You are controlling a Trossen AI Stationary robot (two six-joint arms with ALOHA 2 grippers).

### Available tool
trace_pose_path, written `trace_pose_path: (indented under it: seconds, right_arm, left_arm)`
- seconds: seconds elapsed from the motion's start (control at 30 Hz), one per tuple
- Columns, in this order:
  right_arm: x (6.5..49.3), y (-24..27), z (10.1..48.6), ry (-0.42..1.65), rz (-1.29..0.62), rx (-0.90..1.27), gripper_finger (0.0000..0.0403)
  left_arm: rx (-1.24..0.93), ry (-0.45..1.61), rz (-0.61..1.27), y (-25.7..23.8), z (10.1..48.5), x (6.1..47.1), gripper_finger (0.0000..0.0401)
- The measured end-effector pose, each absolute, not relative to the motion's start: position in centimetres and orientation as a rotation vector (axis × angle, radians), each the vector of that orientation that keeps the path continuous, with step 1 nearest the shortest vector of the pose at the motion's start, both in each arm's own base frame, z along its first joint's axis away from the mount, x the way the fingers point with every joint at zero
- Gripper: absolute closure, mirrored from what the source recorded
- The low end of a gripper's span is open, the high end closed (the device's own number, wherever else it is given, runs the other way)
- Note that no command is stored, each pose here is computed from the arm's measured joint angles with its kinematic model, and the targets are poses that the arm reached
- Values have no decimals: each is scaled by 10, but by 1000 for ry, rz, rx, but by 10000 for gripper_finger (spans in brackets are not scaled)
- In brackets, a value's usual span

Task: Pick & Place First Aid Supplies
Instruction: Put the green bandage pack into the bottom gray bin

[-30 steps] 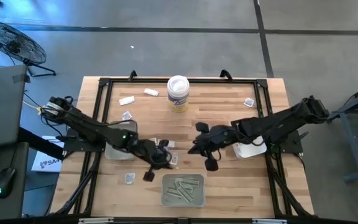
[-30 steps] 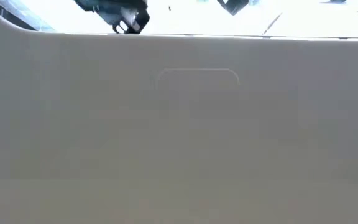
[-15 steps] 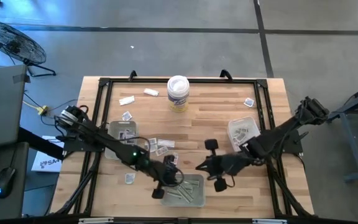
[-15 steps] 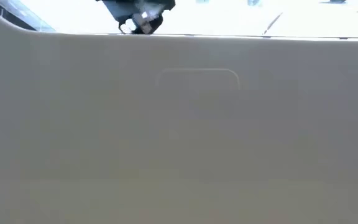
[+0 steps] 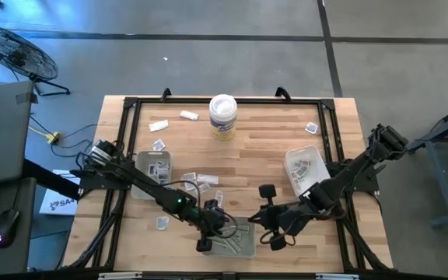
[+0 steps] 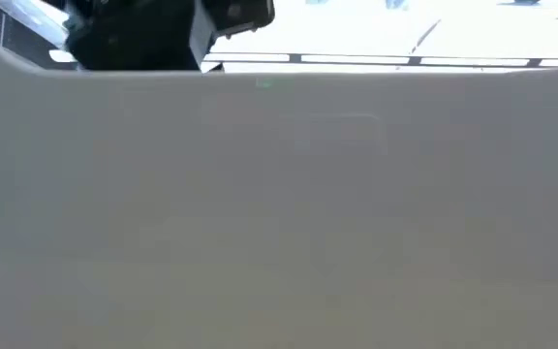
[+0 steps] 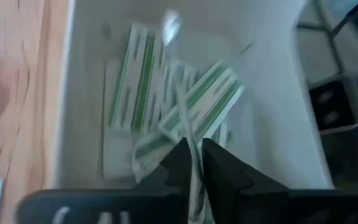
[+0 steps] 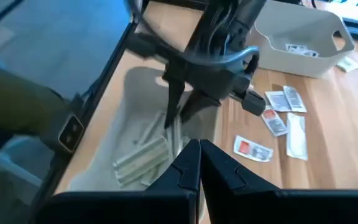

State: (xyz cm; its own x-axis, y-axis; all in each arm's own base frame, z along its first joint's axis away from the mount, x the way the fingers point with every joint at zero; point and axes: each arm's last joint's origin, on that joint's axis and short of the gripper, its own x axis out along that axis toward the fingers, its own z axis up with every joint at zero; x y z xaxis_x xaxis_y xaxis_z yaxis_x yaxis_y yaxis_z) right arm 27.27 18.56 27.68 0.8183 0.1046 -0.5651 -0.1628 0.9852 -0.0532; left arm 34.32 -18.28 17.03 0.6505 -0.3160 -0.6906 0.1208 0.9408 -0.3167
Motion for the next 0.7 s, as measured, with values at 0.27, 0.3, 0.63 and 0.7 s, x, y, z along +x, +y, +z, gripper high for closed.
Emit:
trace_pose_path:
  seconds: [0.27, 0.3, 0.63, 0.7]
  right_arm:
    - [274, 185, 276, 596, 124, -51, 398]
    - [274, 185, 277, 593, 125, -48, 397]
    - [278, 181, 278, 571, 121, -72, 395]
    - [281, 177, 278, 572, 109, -69, 395]
  left_arm:
    - [-196, 796, -285, -184, 171, 345, 300]
    - [-180, 787, -294, -183, 176, 345, 298]
    - [63, 758, -180, -170, 256, 345, 295]
    - [88, 820, -100, -155, 255, 344, 295]
